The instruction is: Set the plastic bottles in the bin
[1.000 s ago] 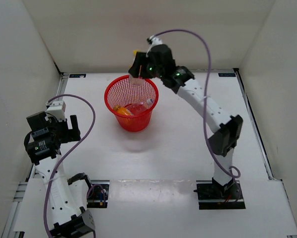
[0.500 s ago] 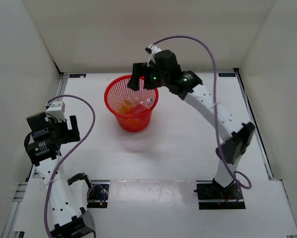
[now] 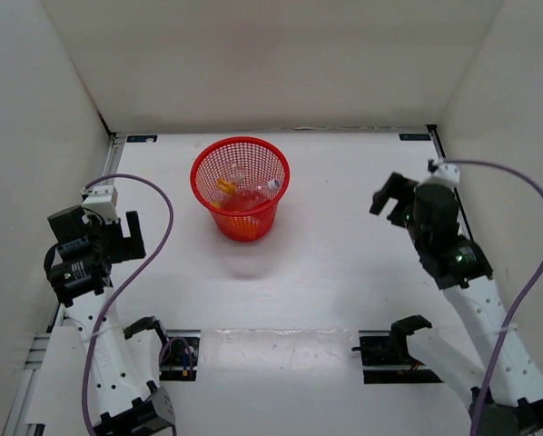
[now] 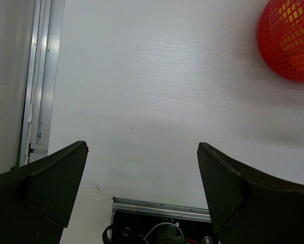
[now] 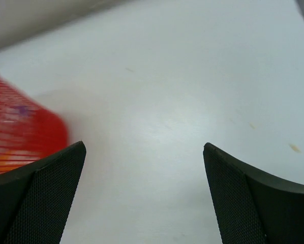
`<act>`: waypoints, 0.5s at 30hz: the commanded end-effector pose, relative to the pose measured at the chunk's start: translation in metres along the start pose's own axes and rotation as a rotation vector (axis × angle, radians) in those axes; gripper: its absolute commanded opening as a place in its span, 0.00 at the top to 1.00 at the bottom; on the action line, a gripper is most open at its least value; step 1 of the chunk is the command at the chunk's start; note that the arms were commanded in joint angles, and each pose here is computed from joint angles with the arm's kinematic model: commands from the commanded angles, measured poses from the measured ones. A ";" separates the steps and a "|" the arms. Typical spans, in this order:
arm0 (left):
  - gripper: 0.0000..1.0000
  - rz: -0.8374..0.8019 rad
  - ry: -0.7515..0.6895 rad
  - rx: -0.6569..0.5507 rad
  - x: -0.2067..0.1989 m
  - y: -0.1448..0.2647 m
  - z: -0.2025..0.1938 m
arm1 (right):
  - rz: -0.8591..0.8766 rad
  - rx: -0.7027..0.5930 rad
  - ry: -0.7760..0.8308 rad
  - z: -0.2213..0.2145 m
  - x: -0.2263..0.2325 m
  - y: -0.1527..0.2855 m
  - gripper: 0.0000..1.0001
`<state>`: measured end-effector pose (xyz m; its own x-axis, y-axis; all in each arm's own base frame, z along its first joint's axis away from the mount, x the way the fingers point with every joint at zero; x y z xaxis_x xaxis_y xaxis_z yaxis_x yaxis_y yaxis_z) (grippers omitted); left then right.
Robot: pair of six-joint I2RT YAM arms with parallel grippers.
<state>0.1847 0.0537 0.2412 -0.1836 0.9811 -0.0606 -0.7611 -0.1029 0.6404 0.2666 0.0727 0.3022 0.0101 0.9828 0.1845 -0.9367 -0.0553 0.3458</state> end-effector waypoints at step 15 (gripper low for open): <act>0.00 -0.012 0.010 -0.031 -0.002 -0.002 0.004 | -0.407 0.020 -0.190 -0.111 -0.109 0.008 0.01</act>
<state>0.1878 0.0546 0.2403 -0.1845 0.9808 -0.0626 -0.7670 -0.1039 0.6331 0.2103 -0.0152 0.1686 0.4276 0.8899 0.1592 -0.8269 0.3139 0.4665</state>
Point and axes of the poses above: each gripper's point midway between its finger pads, its own y axis back along the fingers, its own x axis along the line the jaws close on, z = x × y, the point moved 1 cm from there along y, back along the fingers, and after that the axes turned 7 degrees about y, right-handed, at the moved point
